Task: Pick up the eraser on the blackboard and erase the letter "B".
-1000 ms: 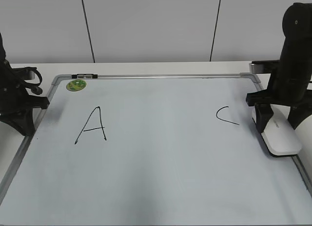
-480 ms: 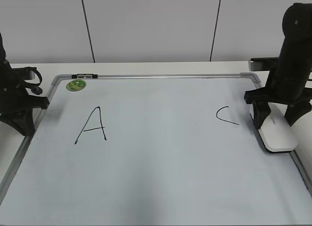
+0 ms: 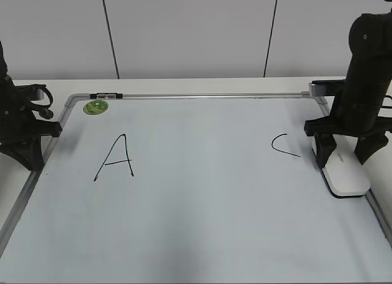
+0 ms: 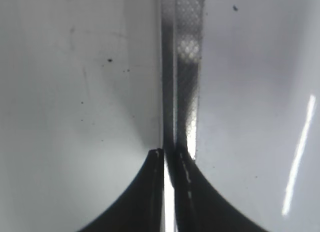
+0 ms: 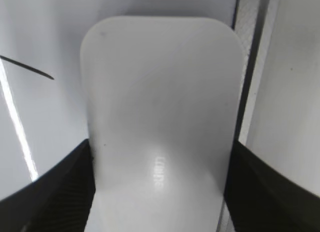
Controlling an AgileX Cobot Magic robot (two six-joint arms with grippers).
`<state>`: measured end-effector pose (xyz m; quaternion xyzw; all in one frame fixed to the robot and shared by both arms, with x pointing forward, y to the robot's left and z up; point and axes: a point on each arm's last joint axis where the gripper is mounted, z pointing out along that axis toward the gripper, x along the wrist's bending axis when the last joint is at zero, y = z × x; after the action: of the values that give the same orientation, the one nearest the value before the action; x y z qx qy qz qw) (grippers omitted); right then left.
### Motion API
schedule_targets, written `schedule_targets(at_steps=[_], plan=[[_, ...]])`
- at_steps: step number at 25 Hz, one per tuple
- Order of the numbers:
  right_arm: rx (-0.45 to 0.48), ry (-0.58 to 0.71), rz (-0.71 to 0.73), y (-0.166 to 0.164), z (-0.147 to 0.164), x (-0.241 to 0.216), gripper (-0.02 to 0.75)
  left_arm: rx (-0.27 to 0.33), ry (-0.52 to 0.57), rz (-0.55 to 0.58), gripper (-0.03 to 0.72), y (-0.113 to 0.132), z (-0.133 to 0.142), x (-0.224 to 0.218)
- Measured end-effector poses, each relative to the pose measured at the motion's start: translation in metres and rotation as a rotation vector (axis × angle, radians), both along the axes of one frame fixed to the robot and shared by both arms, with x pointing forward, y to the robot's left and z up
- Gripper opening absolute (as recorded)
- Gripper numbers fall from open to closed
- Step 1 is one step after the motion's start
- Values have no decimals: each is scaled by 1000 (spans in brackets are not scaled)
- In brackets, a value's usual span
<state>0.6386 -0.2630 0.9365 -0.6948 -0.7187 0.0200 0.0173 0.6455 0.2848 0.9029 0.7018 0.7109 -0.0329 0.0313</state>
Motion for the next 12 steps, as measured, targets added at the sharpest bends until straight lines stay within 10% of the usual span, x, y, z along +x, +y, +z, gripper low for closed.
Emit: schedule_targets(at_steps=[7, 12], plan=[[-3, 26, -4, 0, 4, 2, 664, 27, 3, 17, 110, 3, 2, -1], [-15, -61, 3, 0, 26, 17, 665, 88, -64, 43, 419, 8, 35, -4]])
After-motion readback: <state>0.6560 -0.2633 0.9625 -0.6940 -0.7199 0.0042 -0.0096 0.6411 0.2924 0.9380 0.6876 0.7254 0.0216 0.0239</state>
